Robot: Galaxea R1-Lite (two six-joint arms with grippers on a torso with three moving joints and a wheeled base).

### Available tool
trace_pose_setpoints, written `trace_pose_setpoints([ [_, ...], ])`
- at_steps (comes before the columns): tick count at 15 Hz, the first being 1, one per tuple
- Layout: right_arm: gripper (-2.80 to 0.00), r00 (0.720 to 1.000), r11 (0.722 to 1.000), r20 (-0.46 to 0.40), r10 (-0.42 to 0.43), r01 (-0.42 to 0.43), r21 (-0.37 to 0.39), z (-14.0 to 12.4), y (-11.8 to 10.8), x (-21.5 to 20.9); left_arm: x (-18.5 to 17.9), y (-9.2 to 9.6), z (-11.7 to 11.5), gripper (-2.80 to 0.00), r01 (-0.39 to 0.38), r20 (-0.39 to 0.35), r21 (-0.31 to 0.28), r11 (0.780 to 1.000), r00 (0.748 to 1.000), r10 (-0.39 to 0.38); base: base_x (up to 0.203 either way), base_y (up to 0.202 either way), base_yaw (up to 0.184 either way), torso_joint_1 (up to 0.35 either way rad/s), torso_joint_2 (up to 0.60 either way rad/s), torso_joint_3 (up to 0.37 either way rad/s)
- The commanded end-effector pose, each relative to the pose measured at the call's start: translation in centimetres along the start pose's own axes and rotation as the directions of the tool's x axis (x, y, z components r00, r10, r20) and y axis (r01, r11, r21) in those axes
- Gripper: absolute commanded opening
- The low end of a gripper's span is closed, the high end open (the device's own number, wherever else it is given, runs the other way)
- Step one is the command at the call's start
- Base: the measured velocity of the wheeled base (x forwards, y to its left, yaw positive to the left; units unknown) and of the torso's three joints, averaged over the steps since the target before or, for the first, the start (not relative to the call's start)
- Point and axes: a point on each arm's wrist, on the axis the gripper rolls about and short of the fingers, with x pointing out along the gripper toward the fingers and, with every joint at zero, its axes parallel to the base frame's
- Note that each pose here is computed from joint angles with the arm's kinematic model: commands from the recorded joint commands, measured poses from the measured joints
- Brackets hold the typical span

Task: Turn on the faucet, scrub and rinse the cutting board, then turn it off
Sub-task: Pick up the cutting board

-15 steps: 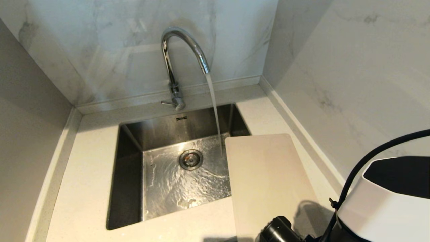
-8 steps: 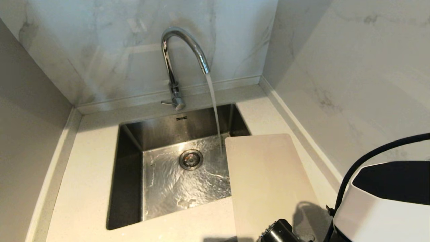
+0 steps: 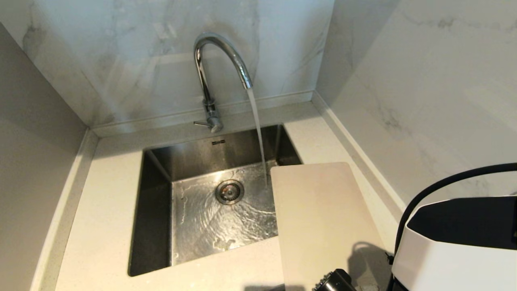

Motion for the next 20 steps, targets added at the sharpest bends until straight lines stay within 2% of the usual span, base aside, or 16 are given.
trace_pose_setpoints([
  [1, 0.0, 1.0, 1.0, 0.003, -0.006, 0.006, -0.006, 0.24, -0.24, 0.19, 0.0, 0.0, -0.01, -2.8, -0.001, 0.0, 0.0, 1.0, 1.0, 0.001, 0.0, 0.0, 0.0, 0.0, 0.0, 0.0],
  [14, 0.0, 1.0, 1.0, -0.003, -0.003, 0.003, -0.002, 0.17, -0.44, 0.53, 0.0, 0.0, -0.01, -2.8, -0.001, 0.0, 0.0, 1.0, 1.0, 0.001, 0.0, 0.0, 0.0, 0.0, 0.0, 0.0],
  [15, -2.8, 1.0, 1.0, -0.003, -0.003, 0.003, -0.002, 0.17, -0.44, 0.53, 0.0, 0.0, -0.01, -2.8, -0.001, 0.0, 0.0, 1.0, 1.0, 0.001, 0.0, 0.0, 0.0, 0.0, 0.0, 0.0],
  [20, -2.8, 1.0, 1.0, 0.007, -0.023, 0.023, -0.012, 0.07, -0.78, 0.66, 0.0, 0.0, 0.0, -2.8, -0.001, 0.0, 0.0, 1.0, 1.0, 0.001, 0.0, 0.0, 0.0, 0.0, 0.0, 0.0],
])
